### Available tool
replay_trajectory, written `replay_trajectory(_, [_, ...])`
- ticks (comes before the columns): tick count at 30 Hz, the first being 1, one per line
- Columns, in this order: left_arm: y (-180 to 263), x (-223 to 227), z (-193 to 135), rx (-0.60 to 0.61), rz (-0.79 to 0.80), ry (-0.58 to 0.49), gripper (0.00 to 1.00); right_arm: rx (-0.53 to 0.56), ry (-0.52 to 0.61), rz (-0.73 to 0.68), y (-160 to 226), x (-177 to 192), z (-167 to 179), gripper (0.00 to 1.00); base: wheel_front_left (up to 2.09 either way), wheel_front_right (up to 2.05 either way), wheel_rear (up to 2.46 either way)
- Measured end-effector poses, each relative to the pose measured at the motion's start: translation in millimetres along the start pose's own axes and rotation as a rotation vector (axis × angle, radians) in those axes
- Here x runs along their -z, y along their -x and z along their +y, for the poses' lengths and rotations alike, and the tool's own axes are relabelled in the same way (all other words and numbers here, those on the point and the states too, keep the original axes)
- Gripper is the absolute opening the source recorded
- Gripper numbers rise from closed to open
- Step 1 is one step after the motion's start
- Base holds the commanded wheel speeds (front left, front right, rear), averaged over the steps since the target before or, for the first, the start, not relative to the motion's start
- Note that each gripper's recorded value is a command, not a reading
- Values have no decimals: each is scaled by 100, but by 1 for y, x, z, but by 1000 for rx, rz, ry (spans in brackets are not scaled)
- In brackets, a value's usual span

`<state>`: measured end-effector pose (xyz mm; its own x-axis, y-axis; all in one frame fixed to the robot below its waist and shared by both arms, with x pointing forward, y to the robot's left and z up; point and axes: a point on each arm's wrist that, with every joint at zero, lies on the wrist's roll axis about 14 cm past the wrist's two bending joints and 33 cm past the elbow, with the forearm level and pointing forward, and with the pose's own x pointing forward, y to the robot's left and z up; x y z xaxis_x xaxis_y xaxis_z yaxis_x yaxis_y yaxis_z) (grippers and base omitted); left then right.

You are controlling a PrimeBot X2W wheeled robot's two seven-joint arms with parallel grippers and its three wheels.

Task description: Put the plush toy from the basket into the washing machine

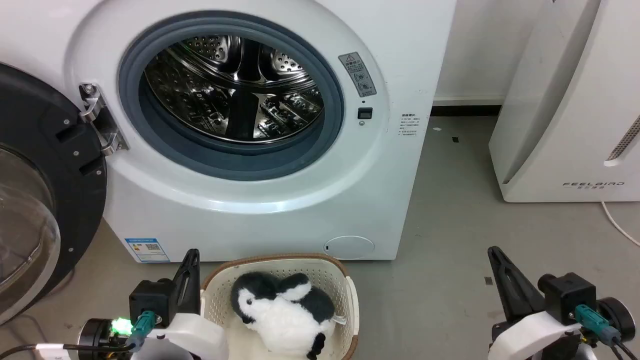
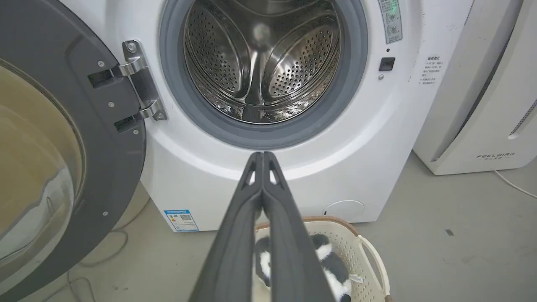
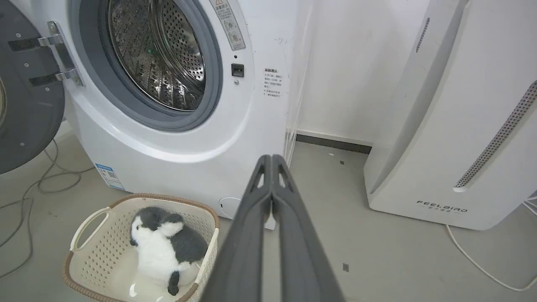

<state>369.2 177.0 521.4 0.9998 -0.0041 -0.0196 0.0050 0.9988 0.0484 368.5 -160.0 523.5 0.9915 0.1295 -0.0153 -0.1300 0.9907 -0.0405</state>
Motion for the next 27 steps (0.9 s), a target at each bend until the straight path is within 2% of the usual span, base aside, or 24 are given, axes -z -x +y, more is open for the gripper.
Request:
replay_trajectory(1, [0,0,0,0,0,0,0,0,0,0,0,0,0,0,0,0,0])
replay_trajectory(2, [0,0,0,1,1,0,100,0,-1,0,0,0,0,100,0,0,0])
replay_trajectory(27, [-5,10,-12,33,9,22,100,22,-22,-9,-1,4,-8,100,0,0,0])
